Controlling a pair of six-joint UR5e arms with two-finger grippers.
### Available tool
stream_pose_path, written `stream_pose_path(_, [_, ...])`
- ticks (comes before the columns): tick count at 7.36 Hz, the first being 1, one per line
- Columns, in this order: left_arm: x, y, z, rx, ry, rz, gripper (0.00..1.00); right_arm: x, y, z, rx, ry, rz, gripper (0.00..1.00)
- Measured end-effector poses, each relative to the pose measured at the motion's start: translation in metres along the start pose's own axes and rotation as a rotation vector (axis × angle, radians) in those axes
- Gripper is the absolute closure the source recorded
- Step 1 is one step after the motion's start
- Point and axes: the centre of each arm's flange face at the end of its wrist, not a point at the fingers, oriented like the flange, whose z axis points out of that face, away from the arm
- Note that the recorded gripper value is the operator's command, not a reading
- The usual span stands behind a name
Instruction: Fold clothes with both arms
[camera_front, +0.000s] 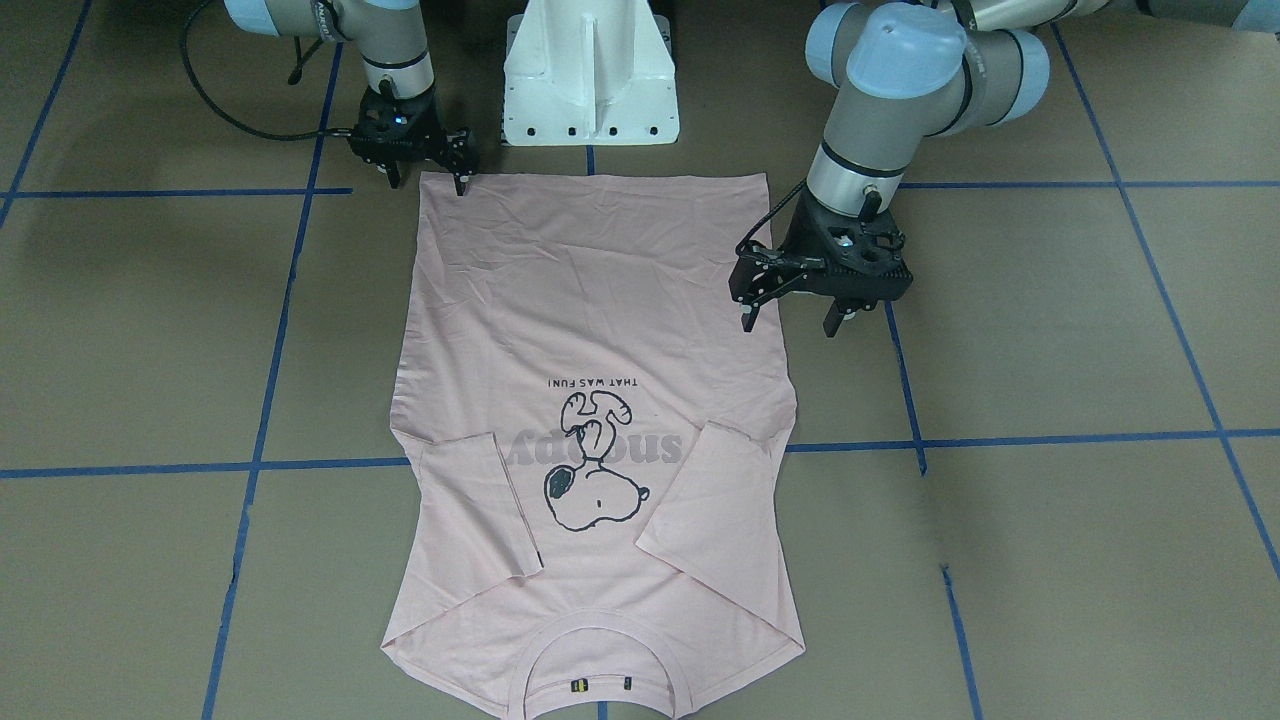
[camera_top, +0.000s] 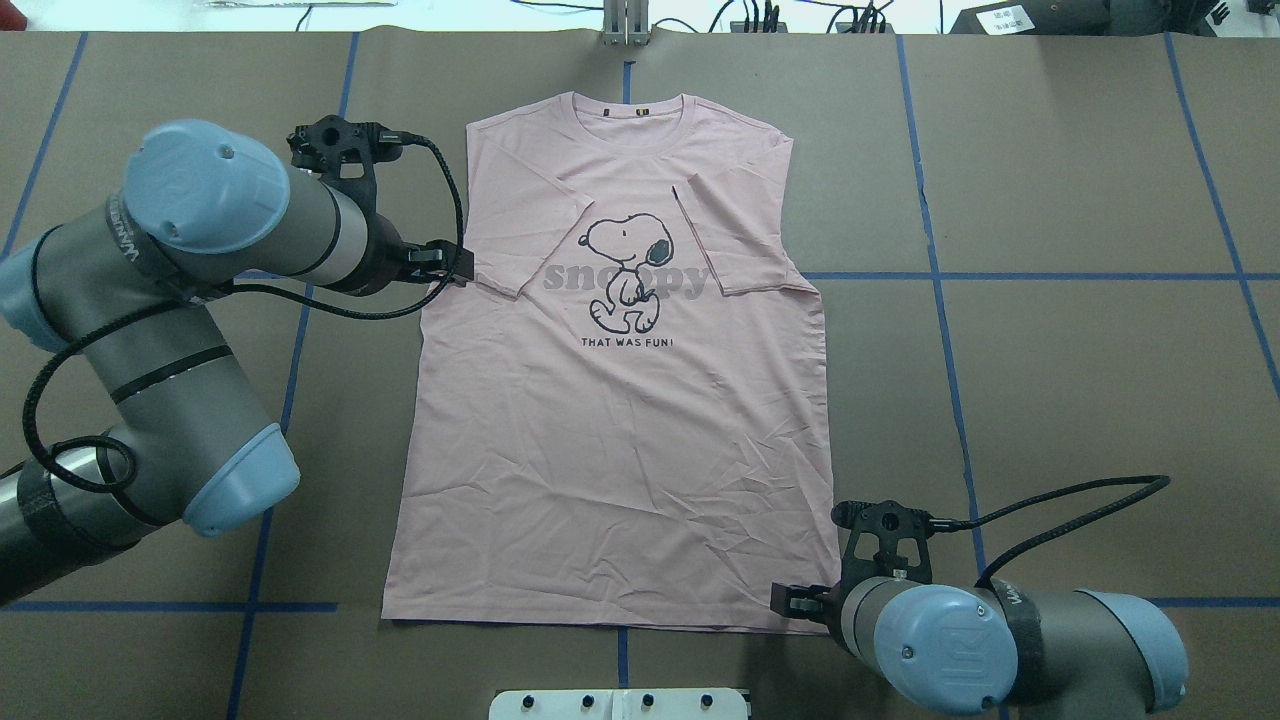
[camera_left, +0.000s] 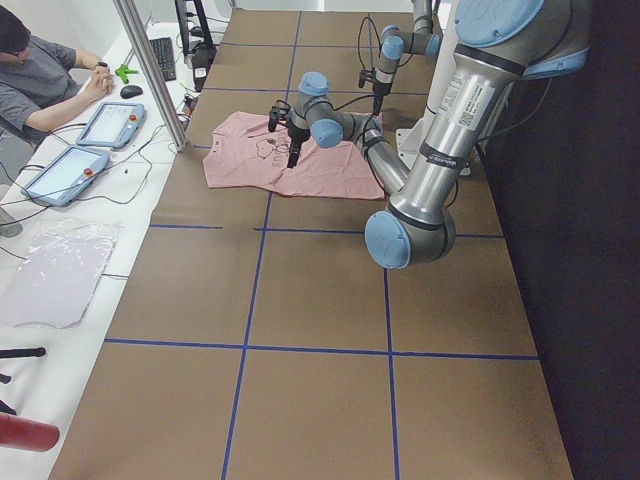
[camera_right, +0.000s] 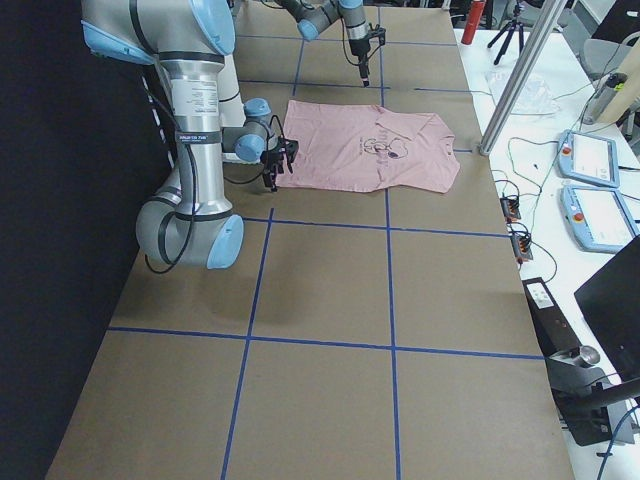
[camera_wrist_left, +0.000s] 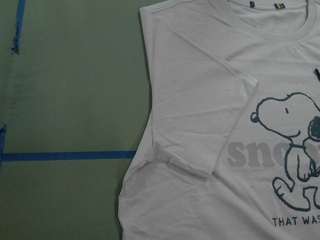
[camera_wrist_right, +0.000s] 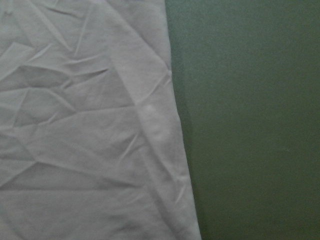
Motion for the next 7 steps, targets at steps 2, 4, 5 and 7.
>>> stream_pose_path(2, [0.0005,0.0,-0.0009,0.001,0.002,0.0,0.0,-0.0005,0.0025,-0.0003,-0.002,-0.001,0.0,0.79])
stream_pose_path(4, [0.0007,0.0,-0.0012,0.001,0.002,0.001,0.0,-0.0007,0.0026,-0.0015,-0.003,-0.005,0.001,0.97])
stream_pose_path(5, [0.0007,0.0,-0.0012,0.002,0.002,0.001,0.0,-0.0006,0.0029,-0.0018,-0.003,-0.005,0.001,1.0])
stream_pose_path(7, [0.0007,-0.0003,-0.0005,0.002,0.001,0.0,0.0,-0.0025,0.0031,-0.0049,-0.004,-0.013,0.0,1.0])
